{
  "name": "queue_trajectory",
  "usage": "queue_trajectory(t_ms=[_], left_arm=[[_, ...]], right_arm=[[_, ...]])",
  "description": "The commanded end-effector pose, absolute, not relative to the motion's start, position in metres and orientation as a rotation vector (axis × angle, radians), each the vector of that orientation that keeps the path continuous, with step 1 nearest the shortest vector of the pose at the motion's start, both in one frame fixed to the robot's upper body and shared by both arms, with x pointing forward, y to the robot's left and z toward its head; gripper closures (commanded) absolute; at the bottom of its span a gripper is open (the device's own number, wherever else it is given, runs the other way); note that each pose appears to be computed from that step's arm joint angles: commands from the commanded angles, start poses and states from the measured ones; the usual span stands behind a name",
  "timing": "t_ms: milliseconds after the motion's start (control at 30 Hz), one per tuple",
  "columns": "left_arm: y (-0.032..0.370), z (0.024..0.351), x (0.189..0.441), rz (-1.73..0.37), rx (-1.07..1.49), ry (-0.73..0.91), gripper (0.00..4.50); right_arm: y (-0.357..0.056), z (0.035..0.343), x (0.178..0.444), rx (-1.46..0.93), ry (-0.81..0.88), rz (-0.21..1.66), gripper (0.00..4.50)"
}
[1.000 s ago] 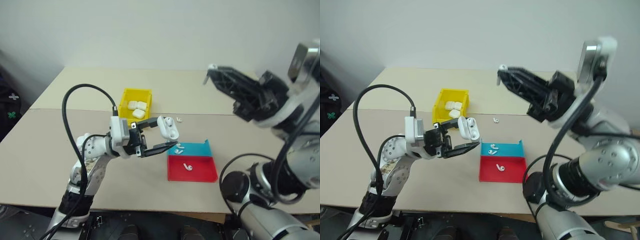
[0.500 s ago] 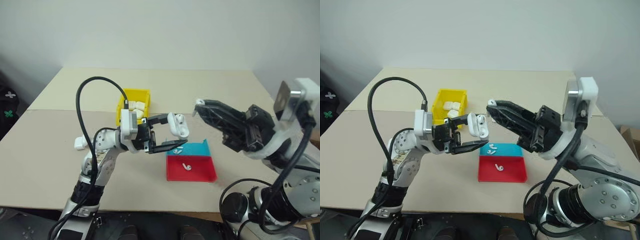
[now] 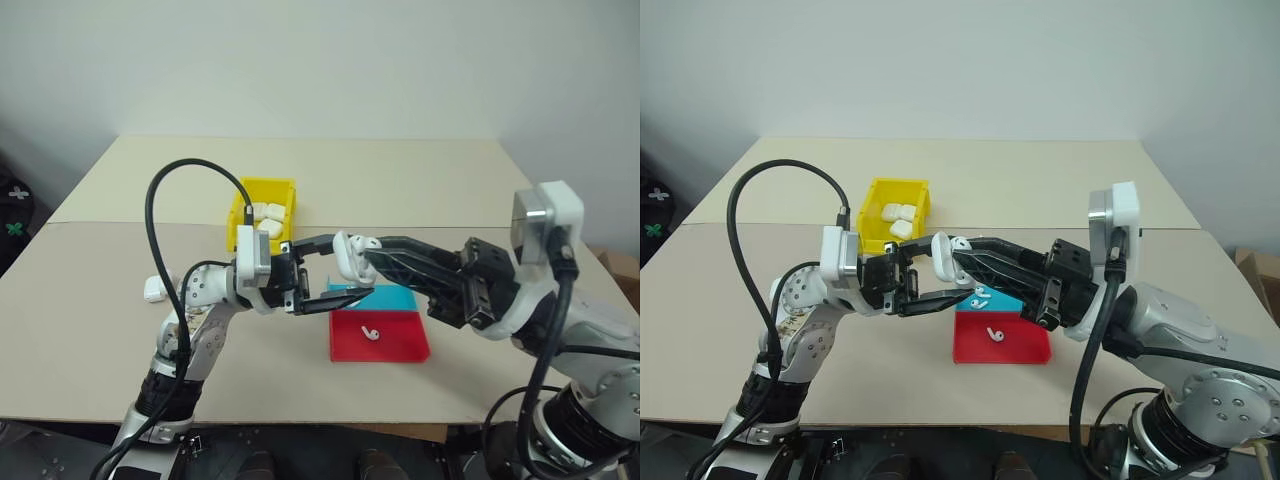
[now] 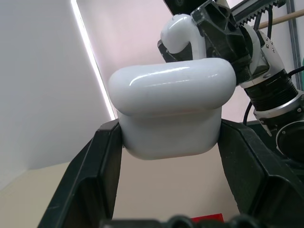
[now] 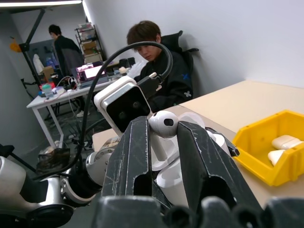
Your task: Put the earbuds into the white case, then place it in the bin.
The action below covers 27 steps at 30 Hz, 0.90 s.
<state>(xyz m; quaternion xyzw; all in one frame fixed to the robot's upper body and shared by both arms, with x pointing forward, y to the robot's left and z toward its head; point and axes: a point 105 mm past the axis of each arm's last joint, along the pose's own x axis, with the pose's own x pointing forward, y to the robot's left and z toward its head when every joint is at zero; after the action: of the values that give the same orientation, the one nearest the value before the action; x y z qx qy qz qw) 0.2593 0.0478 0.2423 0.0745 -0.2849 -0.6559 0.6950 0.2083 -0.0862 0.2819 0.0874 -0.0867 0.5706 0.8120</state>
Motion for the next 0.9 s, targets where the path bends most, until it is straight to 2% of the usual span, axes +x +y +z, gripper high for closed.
queue_trajectory(t_ms=[33,900], left_arm=[[0.0469,0.2513,0.2530,-1.461,0.174,-0.686,1.73],[0.0461,0.2491,0.2532,-1.462,0.170,-0.688,1.73]], right_arm=[[-0.0850,0.2885,0.2015,0.195,-0.223,1.235,3.81],[-0.0828,0.2814,0.2024,0.174,-0.205,1.209,3.81]])
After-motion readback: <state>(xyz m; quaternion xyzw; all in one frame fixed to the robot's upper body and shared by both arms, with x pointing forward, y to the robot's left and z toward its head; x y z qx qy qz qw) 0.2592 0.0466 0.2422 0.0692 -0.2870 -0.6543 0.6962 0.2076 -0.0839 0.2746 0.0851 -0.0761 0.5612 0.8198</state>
